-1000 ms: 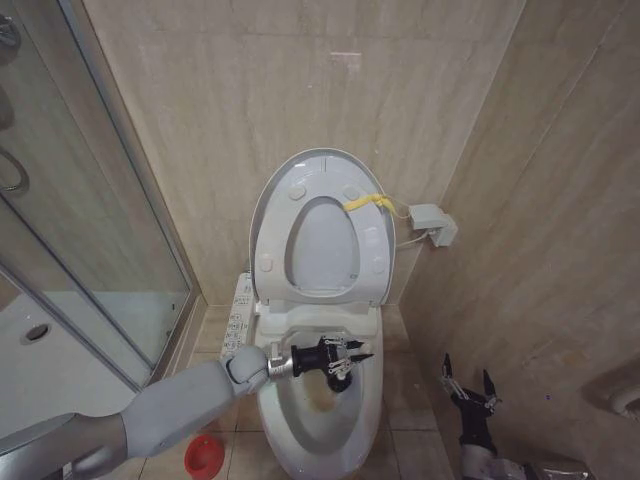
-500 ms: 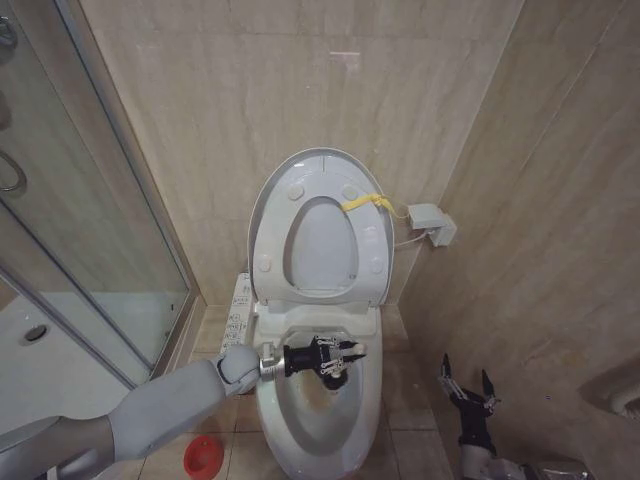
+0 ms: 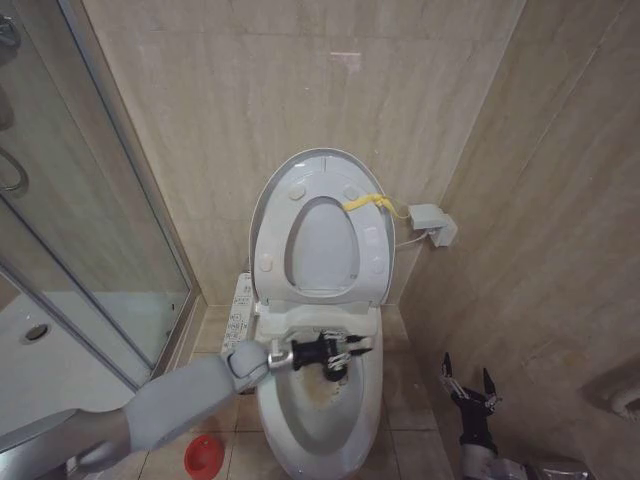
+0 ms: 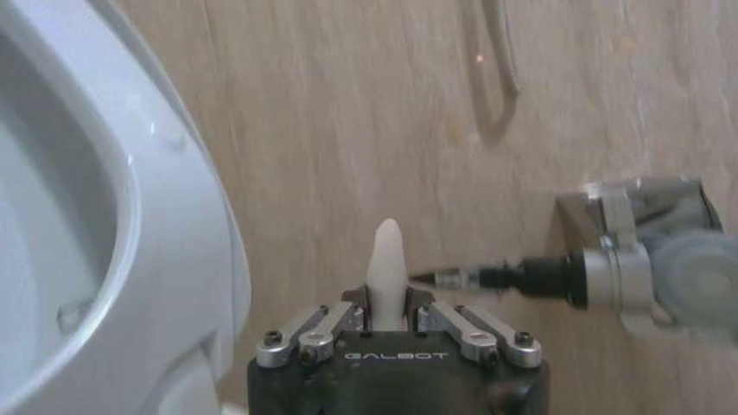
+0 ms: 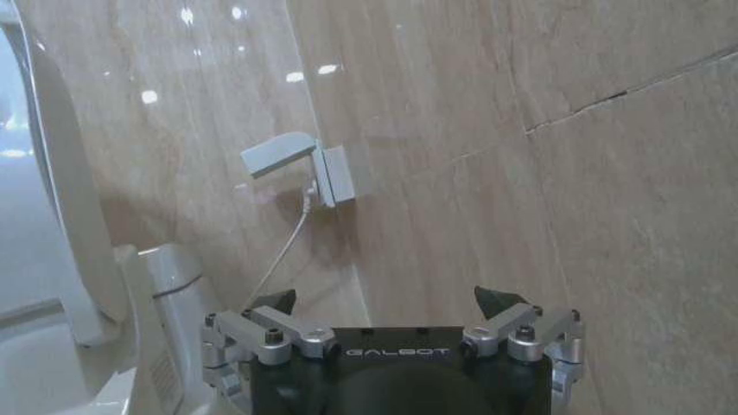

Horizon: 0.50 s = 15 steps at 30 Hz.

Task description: Open the toilet lid, clean the toilet bowl with a toilet brush, close the toilet lid, and flush.

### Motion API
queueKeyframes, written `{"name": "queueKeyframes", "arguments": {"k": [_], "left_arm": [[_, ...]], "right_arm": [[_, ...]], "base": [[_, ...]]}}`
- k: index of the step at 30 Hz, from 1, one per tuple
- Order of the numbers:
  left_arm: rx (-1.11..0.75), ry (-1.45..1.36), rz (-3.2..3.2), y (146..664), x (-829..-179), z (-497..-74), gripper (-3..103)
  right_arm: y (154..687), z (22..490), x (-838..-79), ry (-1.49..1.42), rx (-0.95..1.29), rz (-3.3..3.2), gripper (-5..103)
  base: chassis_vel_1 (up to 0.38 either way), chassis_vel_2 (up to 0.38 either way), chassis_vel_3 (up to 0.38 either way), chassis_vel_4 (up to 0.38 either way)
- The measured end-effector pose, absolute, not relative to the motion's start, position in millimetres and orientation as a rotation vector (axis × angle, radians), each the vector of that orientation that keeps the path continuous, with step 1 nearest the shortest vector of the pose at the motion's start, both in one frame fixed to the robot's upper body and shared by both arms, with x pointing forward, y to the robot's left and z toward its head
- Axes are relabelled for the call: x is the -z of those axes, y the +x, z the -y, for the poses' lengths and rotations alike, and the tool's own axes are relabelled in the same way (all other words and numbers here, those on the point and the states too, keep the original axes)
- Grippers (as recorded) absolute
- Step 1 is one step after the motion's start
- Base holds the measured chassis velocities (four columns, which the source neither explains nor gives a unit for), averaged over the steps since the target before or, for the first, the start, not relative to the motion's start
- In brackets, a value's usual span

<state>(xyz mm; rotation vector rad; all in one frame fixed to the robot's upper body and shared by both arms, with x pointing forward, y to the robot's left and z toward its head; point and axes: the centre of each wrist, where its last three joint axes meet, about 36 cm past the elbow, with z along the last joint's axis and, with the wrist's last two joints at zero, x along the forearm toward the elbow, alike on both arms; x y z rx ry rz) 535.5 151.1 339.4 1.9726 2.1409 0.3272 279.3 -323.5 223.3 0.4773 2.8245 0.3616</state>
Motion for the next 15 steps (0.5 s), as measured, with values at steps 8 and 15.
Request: {"name": "queueKeyframes", "arguments": {"k": [8, 15], "left_arm": [[-0.405, 2.002, -2.209, 533.9, -316.3, -182.8, 21], [-0.293, 2.061, -2.096, 534.6, -354.2, -141.0, 21]], "right_arm": [[279.4, 325.5, -222.5, 0.477, -0.364, -2.825, 100], [279.5, 323.7, -222.5, 0.48, -0.375, -2.82, 100]], "base": [[0.0, 0.0, 0.0, 0.0], [0.0, 0.0, 0.0, 0.0]]}}
